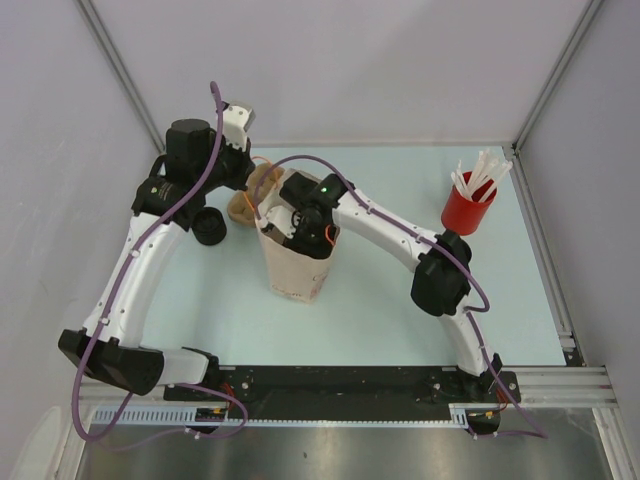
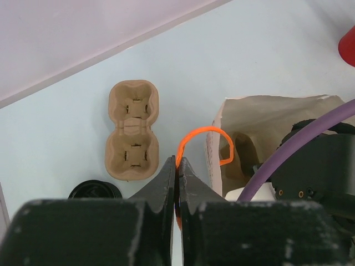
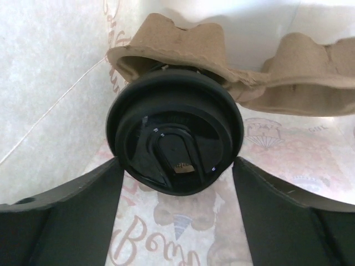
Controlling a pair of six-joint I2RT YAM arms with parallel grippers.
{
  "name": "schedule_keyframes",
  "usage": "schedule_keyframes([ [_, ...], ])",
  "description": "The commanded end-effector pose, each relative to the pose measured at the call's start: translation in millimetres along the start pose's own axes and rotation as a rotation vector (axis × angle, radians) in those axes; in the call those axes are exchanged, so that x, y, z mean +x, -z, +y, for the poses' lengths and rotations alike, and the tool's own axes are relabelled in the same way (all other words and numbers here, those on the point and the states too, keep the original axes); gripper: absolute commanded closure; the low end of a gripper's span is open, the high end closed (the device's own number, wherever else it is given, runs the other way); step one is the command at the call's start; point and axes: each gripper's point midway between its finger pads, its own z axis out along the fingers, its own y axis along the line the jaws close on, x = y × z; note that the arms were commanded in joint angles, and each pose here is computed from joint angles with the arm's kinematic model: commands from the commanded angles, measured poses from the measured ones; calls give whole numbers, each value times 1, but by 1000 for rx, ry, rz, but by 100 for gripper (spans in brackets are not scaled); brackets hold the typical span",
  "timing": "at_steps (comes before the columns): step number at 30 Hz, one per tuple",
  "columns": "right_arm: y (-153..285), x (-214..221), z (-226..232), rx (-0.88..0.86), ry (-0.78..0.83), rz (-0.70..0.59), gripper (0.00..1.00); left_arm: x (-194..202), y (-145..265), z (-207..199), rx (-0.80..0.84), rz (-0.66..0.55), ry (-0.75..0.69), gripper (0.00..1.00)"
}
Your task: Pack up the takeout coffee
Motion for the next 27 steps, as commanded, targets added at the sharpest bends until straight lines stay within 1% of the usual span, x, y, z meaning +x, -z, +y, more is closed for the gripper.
schedule_keyframes([
  [1, 33, -19, 0, 15, 33, -100, 15, -5, 5, 2, -15, -20, -8, 96],
  [4, 45, -25, -2, 22, 33, -136, 4, -5, 5, 3, -18, -19, -9, 99],
  [6, 51, -27, -2, 31, 35, -153, 1, -5, 4, 3, -19, -16, -7, 99],
  [21, 118, -56, -20, 135, 47, -362, 0, -1, 0, 4, -22, -2, -10, 100],
  [23, 139, -62, -22, 161, 59, -424, 0, 0, -2, 4, -18, 2, -13, 100],
  [27, 192, -79, -28, 230, 73, -596, 0, 1, -6, 4, -15, 17, -18, 100],
])
